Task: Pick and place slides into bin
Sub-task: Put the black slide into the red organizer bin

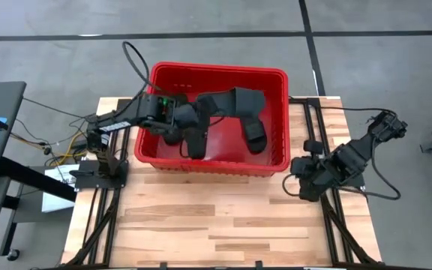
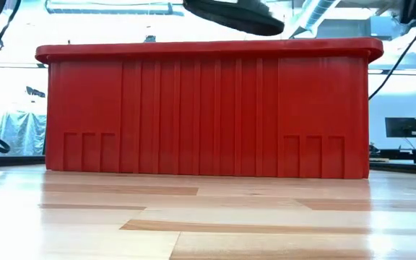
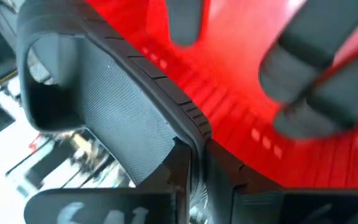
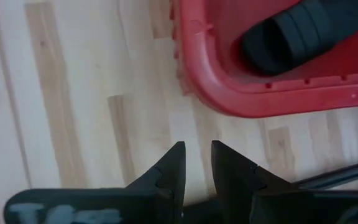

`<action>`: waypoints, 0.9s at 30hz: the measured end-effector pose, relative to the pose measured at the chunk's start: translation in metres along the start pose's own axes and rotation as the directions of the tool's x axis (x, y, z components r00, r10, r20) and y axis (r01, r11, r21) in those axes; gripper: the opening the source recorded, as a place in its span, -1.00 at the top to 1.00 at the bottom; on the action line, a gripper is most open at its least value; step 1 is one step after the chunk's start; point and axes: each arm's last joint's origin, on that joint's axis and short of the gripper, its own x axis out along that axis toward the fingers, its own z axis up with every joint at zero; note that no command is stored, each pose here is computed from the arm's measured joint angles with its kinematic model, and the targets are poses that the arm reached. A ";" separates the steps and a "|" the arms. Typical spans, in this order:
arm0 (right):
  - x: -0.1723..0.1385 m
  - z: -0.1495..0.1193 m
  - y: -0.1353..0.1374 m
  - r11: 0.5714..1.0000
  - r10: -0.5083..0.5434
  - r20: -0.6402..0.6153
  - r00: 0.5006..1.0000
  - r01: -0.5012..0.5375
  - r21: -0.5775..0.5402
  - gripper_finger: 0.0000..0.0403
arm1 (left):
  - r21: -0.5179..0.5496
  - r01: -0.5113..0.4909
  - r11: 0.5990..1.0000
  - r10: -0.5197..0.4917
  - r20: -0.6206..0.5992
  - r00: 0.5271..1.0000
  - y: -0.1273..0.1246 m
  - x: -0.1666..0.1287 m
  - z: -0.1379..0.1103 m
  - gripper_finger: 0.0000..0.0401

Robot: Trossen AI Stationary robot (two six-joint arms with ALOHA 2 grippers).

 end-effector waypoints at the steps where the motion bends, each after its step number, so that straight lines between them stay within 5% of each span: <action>1: 0.001 0.001 -0.002 1.000 -0.004 -0.002 1.000 0.004 0.005 0.65 | -0.014 0.000 1.000 0.000 0.046 0.999 0.002 0.002 -0.003 0.94; 5: 0.003 0.005 -0.007 1.000 -0.015 -0.011 1.000 0.015 0.017 0.65 | -0.013 -0.014 1.000 0.016 0.217 0.976 0.007 0.005 -0.015 0.94; 11: 0.005 0.008 -0.012 0.999 -0.019 -0.022 1.000 0.020 0.051 0.65 | -0.159 -0.052 0.986 0.118 0.445 0.888 0.001 -0.020 -0.062 0.94; 18: 0.008 0.013 -0.018 0.995 -0.010 -0.032 0.999 0.014 0.102 0.65 | -0.189 -0.047 0.981 0.139 0.514 0.847 -0.031 -0.046 -0.090 0.94; 27: 0.012 0.020 -0.026 0.983 0.012 -0.033 0.999 -0.006 0.182 0.65 | -0.079 -0.065 0.995 0.103 0.757 0.645 -0.039 -0.046 -0.090 0.94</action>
